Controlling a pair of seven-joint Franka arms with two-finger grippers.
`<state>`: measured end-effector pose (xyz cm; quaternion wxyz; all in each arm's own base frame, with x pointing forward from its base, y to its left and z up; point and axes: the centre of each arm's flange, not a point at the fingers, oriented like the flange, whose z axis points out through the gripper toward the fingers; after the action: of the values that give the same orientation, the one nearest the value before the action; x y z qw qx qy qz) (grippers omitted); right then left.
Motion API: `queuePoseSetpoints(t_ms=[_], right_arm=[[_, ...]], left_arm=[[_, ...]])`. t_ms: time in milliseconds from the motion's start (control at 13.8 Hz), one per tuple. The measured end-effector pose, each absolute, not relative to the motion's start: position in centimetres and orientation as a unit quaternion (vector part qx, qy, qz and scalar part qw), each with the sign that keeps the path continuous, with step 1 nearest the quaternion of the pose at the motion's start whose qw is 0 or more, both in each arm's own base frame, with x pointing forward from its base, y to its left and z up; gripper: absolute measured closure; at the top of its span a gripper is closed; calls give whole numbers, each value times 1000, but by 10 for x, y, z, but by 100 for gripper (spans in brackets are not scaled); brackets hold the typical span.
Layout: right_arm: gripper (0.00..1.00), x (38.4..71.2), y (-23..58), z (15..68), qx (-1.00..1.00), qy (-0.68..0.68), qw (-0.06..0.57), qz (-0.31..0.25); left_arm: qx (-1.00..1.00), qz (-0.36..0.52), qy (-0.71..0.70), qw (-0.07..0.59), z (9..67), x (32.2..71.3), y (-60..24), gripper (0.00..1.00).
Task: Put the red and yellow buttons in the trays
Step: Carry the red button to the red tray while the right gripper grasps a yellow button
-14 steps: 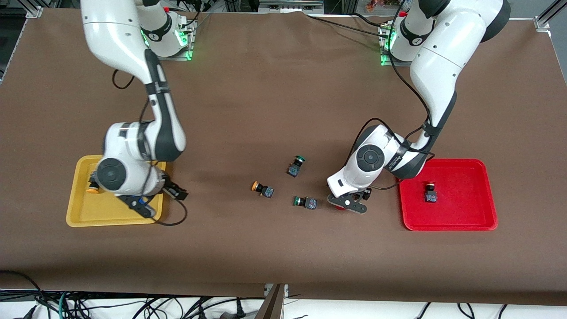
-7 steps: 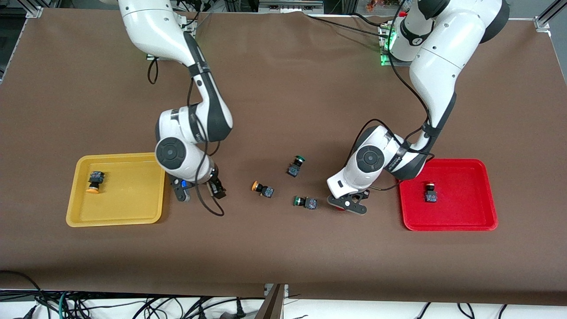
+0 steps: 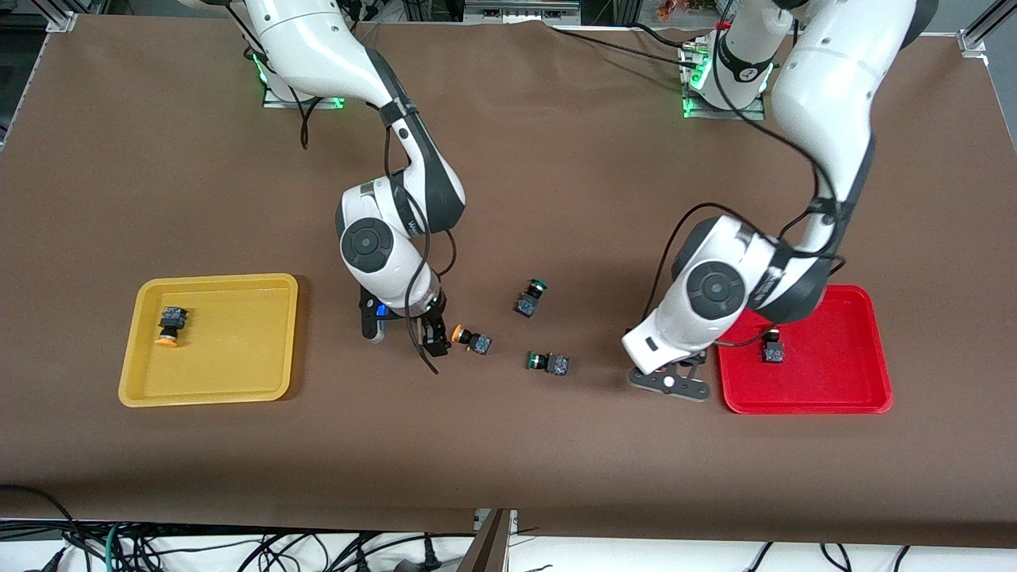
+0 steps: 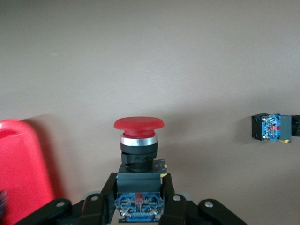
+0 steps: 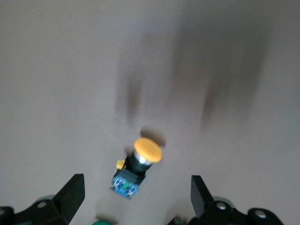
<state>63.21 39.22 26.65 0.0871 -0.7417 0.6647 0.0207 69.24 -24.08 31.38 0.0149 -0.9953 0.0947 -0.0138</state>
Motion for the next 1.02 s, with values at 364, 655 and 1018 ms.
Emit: queuePoseSetpoints(t_ms=[364, 655, 1018], right_arm=[[0, 633, 421, 248, -695, 707, 131, 14], [0, 636, 423, 223, -668, 728, 153, 2], [0, 629, 432, 198, -659, 736, 154, 7]], left_arm=[[-1000, 28, 8, 2, 327, 703, -156, 59], [-995, 56, -80, 6, 306, 708, -41, 59], [-994, 79, -80, -6, 288, 691, 107, 59]])
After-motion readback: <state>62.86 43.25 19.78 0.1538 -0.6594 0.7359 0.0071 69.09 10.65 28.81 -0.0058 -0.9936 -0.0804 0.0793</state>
